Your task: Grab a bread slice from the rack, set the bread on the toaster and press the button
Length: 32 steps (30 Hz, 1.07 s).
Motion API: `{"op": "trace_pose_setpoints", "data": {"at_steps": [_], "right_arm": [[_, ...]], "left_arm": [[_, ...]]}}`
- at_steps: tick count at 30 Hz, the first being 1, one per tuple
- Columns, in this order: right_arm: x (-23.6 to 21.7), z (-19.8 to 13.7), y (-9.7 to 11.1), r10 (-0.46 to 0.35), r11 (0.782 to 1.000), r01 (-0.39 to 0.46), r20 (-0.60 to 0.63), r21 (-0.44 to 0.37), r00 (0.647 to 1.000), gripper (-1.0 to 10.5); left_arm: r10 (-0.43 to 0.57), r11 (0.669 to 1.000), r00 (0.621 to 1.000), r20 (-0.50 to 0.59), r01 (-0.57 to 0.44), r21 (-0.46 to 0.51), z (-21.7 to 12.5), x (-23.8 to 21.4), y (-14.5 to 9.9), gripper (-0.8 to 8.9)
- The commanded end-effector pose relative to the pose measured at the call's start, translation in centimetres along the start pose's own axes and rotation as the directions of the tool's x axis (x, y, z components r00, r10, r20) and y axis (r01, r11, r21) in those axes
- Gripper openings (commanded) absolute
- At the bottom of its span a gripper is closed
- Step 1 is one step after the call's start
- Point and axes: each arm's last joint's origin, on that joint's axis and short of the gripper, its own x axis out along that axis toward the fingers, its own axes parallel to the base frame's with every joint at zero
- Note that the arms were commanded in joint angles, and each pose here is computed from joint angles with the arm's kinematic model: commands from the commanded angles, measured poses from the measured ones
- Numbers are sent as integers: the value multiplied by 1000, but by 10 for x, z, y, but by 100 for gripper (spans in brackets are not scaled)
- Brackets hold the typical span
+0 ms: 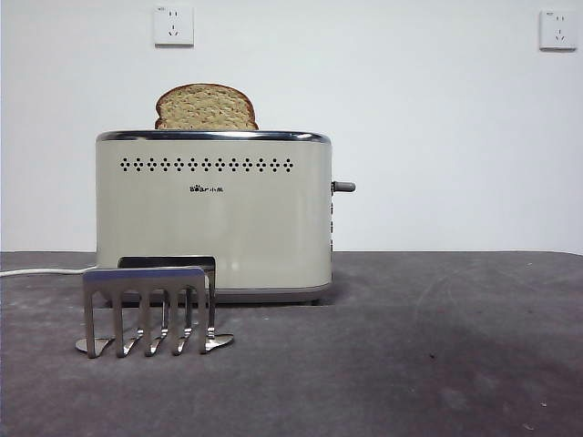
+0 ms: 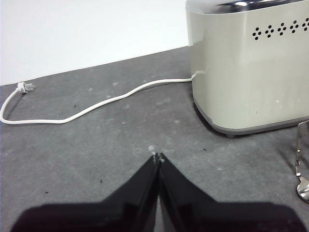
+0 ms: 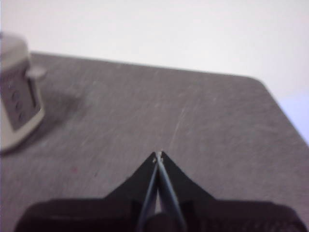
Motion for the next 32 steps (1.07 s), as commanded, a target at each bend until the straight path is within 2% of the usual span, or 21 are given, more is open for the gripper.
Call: {"op": "trace_pose_setpoints", "data": {"at_steps": [1,6,11,14,17,23,26,32], "right_arm": [[6,-19,4,53,998,-52,22,-35,998,1],[15,-50,10,153,987,-149,82,-55,985,1],[20,-71,12,145,989,-144,56,-10,988,1],[22,-76,13,106,993,-107,35,39,994,1],[23,-76,14,89,995,-90,31,34,996,1],[24,-76,17,120,992,-121,36,28,992,1],[24,-75,17,120,990,-122,36,69,992,1],[24,-76,16,120,990,-122,32,71,992,1]], "left_arm": [[1,1000,1000,-11,-1,-9,-4,1,0,-3],[1,1000,1000,-11,-1,-9,-4,1,0,-3],[1,1000,1000,-11,-1,-9,-4,1,0,-3],[1,1000,1000,-10,-1,-9,-4,1,0,-3],[1,1000,1000,-11,-1,-9,-4,1,0,-4],[1,1000,1000,-11,-1,-9,-4,1,0,-3],[1,1000,1000,-11,-1,-9,-4,1,0,-3],[1,1000,1000,-11,-1,-9,-4,1,0,-3]]}}
